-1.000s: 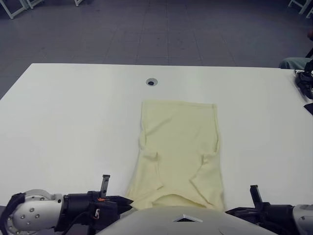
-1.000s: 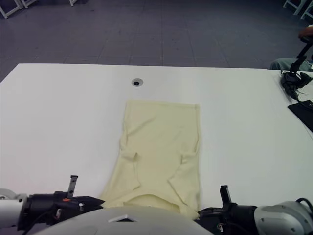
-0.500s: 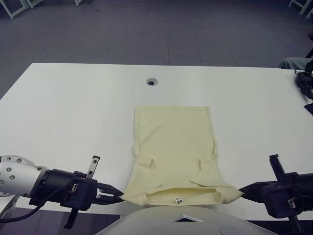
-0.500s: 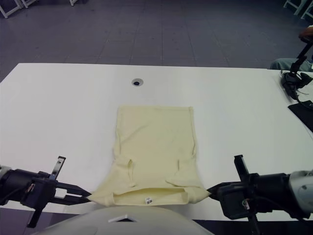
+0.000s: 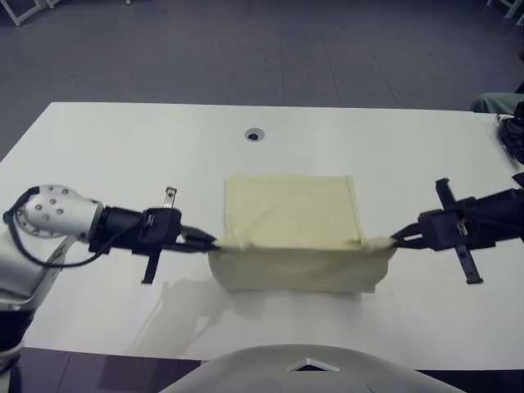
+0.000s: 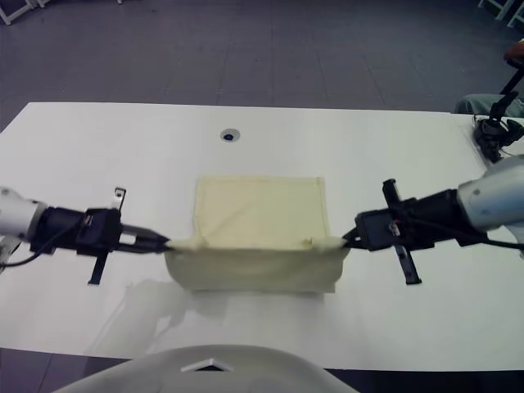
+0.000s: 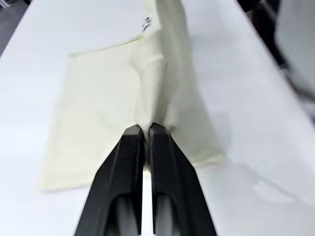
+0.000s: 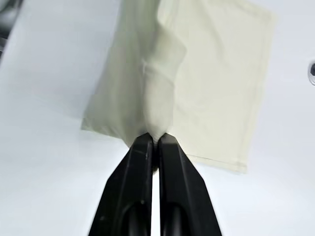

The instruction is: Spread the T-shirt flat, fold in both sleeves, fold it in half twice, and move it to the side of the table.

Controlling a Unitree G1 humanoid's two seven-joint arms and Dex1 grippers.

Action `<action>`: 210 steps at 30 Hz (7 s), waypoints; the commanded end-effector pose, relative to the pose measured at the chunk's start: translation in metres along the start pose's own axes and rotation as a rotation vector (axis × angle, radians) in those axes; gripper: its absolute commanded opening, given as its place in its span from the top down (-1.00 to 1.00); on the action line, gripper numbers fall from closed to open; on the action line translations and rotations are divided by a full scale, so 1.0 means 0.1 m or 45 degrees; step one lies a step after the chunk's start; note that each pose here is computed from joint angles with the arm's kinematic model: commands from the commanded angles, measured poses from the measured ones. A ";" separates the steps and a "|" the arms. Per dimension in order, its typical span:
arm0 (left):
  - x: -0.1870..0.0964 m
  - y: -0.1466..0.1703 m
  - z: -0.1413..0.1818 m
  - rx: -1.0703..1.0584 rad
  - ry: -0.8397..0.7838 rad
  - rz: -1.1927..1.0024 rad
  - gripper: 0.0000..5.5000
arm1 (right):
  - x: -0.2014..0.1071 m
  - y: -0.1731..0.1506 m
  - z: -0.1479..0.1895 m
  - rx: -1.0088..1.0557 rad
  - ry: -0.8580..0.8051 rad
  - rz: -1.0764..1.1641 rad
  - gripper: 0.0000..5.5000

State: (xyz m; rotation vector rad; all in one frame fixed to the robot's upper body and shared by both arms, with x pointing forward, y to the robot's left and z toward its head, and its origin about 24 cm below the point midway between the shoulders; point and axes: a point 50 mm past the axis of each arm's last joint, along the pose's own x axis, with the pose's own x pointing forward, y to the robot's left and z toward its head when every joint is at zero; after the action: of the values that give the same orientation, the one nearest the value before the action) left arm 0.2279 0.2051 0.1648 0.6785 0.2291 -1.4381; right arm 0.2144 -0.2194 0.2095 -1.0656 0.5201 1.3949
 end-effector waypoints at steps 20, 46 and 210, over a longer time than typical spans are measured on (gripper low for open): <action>0.78 0.99 -0.44 0.437 0.195 0.477 1.00 | 0.65 -1.06 -0.60 0.105 0.271 -0.231 1.00; 0.85 0.94 -0.72 0.402 0.313 0.495 1.00 | 0.98 -1.06 -0.78 0.172 0.242 -0.346 1.00; 0.62 -1.49 -0.03 0.340 0.275 -0.126 -0.96 | 0.98 1.46 -0.20 0.114 0.163 0.029 -0.36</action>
State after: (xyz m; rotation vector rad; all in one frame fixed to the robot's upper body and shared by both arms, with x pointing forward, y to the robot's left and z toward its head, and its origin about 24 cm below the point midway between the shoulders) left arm 0.0949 0.1603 0.0893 1.0446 0.2514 -1.4981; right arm 0.0966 -0.1947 0.0885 -1.0404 0.5687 1.3794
